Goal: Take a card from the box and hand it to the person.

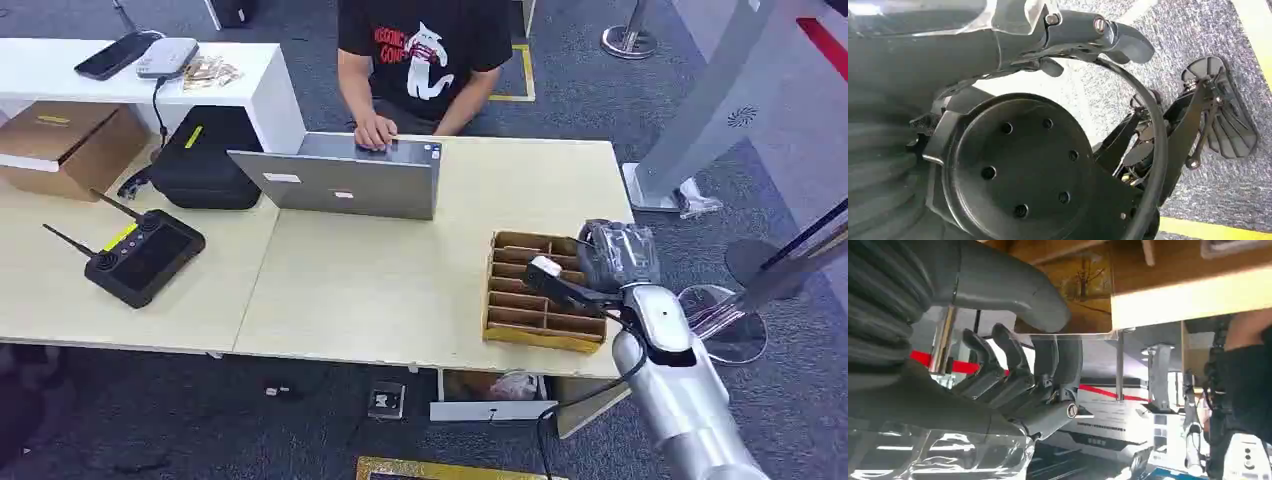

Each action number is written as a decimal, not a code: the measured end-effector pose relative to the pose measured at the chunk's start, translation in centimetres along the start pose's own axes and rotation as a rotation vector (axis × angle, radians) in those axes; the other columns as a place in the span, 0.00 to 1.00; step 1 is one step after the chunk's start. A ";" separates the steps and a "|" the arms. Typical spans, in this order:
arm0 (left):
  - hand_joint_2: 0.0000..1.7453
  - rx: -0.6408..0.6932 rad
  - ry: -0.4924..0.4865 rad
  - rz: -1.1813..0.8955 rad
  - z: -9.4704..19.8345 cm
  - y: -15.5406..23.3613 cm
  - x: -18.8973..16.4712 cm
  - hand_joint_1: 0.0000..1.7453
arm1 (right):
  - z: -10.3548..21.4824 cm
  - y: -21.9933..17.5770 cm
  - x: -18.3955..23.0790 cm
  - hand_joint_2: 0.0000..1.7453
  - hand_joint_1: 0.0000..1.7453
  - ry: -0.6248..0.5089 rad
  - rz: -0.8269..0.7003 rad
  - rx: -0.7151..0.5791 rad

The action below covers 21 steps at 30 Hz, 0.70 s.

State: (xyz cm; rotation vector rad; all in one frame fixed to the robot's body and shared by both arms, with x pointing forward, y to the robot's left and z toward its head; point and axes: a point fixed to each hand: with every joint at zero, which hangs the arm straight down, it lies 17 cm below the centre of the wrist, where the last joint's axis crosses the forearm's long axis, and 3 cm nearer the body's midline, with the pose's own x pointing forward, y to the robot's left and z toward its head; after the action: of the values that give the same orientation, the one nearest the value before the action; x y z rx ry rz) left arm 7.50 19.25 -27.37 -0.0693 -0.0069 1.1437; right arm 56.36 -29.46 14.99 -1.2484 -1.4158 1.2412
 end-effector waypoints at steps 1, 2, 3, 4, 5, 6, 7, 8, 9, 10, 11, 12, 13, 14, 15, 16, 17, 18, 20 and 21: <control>0.00 0.000 0.000 0.000 0.0 0.0 0.0 0.00 | 0.0 -0.2 0.1 1.00 0.97 -0.004 -0.005 -0.007; 0.00 0.000 -0.002 0.000 0.0 0.0 0.0 0.00 | -0.1 -0.5 0.3 1.00 0.97 -0.011 -0.010 -0.016; 0.00 0.002 -0.006 0.000 0.0 0.0 0.1 0.00 | -0.2 -0.8 0.4 1.00 0.96 -0.017 -0.021 -0.030; 0.00 0.002 -0.008 0.002 0.0 0.0 0.1 0.00 | -0.2 -1.1 0.5 1.00 0.97 -0.022 -0.029 -0.042; 0.00 0.005 -0.009 0.004 0.0 0.1 0.1 0.00 | -0.3 -1.6 0.7 1.00 0.97 -0.029 -0.041 -0.059; 0.00 0.008 -0.010 0.005 0.0 0.2 0.2 0.00 | -0.4 -2.0 0.9 1.00 0.97 -0.035 -0.049 -0.076; 0.00 0.010 -0.011 0.006 0.0 0.2 0.2 0.00 | -0.6 -2.5 1.1 1.00 0.98 -0.040 -0.060 -0.091; 0.00 0.015 -0.014 0.011 0.0 0.3 0.3 0.00 | -1.0 -3.6 1.6 1.00 0.98 -0.050 -0.081 -0.125; 0.00 0.019 -0.015 0.012 -0.1 0.4 0.3 0.00 | -1.3 -4.3 2.0 1.00 0.98 -0.056 -0.093 -0.139; 0.00 0.023 -0.017 0.014 -0.1 0.4 0.3 0.00 | -1.8 -5.0 2.5 1.00 0.98 -0.064 -0.108 -0.155; 0.00 0.027 -0.017 0.016 -0.1 0.4 0.4 0.00 | -2.2 -5.8 2.8 1.00 0.98 -0.070 -0.121 -0.171; 0.00 0.028 -0.017 0.016 -0.1 0.4 0.4 0.00 | -2.7 -6.7 3.2 1.00 0.96 -0.074 -0.132 -0.188; 0.00 0.029 -0.017 0.018 -0.1 0.4 0.4 0.00 | -3.1 -7.5 3.5 1.00 0.98 -0.078 -0.135 -0.202; 0.00 0.029 -0.018 0.018 -0.1 0.4 0.4 0.00 | -3.4 -8.1 3.8 1.00 0.99 -0.081 -0.140 -0.213; 0.00 0.030 -0.018 0.019 -0.1 0.4 0.4 0.00 | -3.6 -8.5 4.0 1.00 1.00 -0.082 -0.148 -0.221; 0.00 0.033 -0.019 0.019 -0.1 0.5 0.4 0.00 | -3.8 -9.0 4.2 1.00 1.00 -0.085 -0.161 -0.233; 0.00 0.037 -0.020 0.019 -0.1 0.6 0.4 0.00 | -4.0 -9.6 4.7 1.00 1.00 -0.096 -0.172 -0.250; 0.00 0.039 -0.021 0.020 -0.1 0.6 0.4 0.00 | -4.4 -10.3 5.2 1.00 1.00 -0.106 -0.183 -0.262; 0.00 0.042 -0.025 0.020 -0.1 0.7 0.5 0.00 | -5.2 -11.8 6.1 1.00 1.00 -0.121 -0.193 -0.284; 0.00 0.045 -0.025 0.021 -0.1 0.7 0.5 0.00 | -5.7 -12.5 6.6 1.00 1.00 -0.128 -0.200 -0.291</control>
State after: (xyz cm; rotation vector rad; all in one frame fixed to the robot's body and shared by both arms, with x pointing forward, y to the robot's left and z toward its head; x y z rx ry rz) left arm 7.07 20.01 -27.53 -0.0151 -0.0030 1.1651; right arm 59.25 -22.25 28.13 -1.1976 -1.8185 1.0187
